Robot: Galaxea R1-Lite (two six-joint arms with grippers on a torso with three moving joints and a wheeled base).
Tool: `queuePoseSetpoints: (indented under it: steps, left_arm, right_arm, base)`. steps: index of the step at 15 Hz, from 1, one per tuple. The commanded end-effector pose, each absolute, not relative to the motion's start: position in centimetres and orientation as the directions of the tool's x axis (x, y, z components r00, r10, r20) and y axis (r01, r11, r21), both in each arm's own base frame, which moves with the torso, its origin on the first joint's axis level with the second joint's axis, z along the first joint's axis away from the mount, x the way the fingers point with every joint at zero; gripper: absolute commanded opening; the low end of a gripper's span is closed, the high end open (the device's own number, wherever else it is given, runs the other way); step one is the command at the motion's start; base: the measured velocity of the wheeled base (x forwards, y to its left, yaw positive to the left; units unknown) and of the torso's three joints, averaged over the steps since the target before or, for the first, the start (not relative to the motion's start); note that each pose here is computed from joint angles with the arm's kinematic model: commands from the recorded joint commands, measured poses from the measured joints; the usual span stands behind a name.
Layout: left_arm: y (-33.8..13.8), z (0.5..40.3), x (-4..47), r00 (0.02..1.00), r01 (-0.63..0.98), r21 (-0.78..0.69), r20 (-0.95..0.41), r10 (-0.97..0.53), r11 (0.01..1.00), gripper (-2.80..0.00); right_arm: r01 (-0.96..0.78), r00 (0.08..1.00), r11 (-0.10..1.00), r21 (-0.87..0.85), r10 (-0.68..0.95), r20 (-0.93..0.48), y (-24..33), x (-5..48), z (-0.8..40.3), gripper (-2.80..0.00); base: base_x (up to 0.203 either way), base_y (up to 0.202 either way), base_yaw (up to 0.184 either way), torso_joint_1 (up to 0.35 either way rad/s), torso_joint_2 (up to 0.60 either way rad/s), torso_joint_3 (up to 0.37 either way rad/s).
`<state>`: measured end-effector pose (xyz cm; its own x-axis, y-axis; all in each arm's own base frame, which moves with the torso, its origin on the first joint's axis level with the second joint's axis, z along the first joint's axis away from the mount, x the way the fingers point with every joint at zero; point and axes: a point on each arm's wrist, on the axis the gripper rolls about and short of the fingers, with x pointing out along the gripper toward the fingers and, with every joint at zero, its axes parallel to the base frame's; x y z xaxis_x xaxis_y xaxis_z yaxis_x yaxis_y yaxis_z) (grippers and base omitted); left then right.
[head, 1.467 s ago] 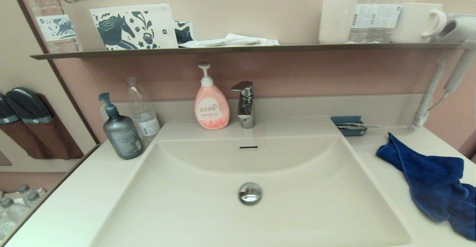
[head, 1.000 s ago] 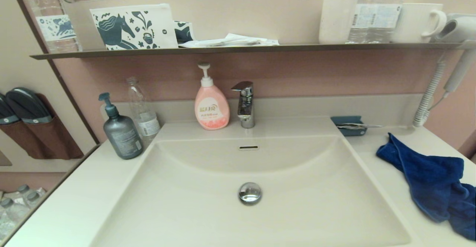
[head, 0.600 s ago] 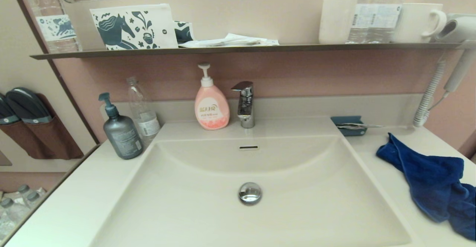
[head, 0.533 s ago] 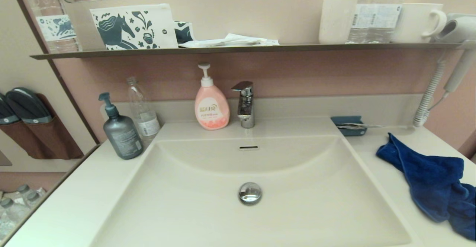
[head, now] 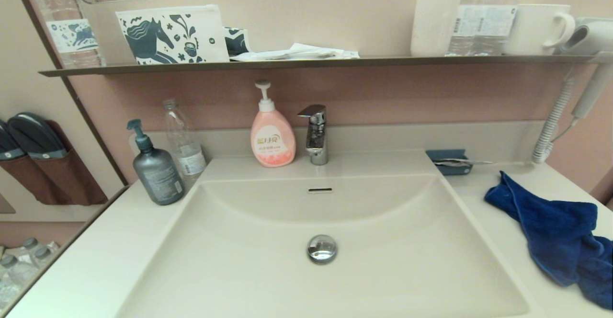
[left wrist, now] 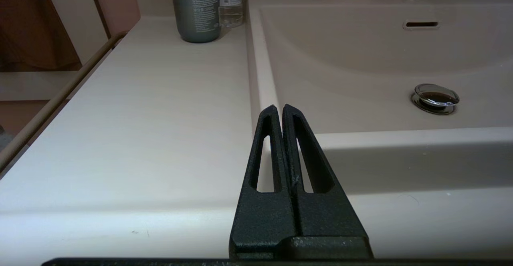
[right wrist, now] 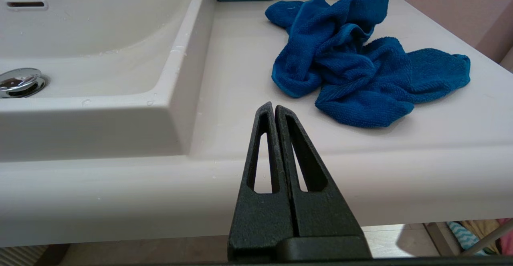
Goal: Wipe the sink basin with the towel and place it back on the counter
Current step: Turn on the faucet
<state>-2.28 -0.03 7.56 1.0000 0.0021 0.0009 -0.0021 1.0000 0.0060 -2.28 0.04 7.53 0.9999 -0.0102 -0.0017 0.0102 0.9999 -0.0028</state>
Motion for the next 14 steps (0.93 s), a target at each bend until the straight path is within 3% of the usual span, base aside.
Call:
queuePoseSetpoints:
  steps: [1,7,14]
  left_arm:
    - [0.0,7.6,-2.3,1.000,0.000,0.011,0.000,0.000,1.000,-2.80]
    - [-0.1,9.7,-2.9,0.995,0.045,0.017,0.083,-0.046,0.999,-2.80]
    - [-0.3,14.3,-2.2,0.992,0.128,0.015,-0.005,-0.128,0.992,-2.80]
  right_arm:
    - [0.009,1.000,1.000,-0.003,-0.009,-0.002,0.0,-2.3,7.5,-2.80]
    - [0.009,1.000,1.000,-0.003,-0.009,-0.002,0.0,-2.3,7.5,-2.80]
    - [0.009,1.000,1.000,-0.003,-0.009,-0.002,0.0,-2.3,7.5,-2.80]
  base:
    - [0.000,0.000,0.000,0.000,0.00,0.000]
    - [0.000,0.000,0.000,0.000,0.00,0.000]
    - [0.000,0.000,0.000,0.000,0.00,0.000]
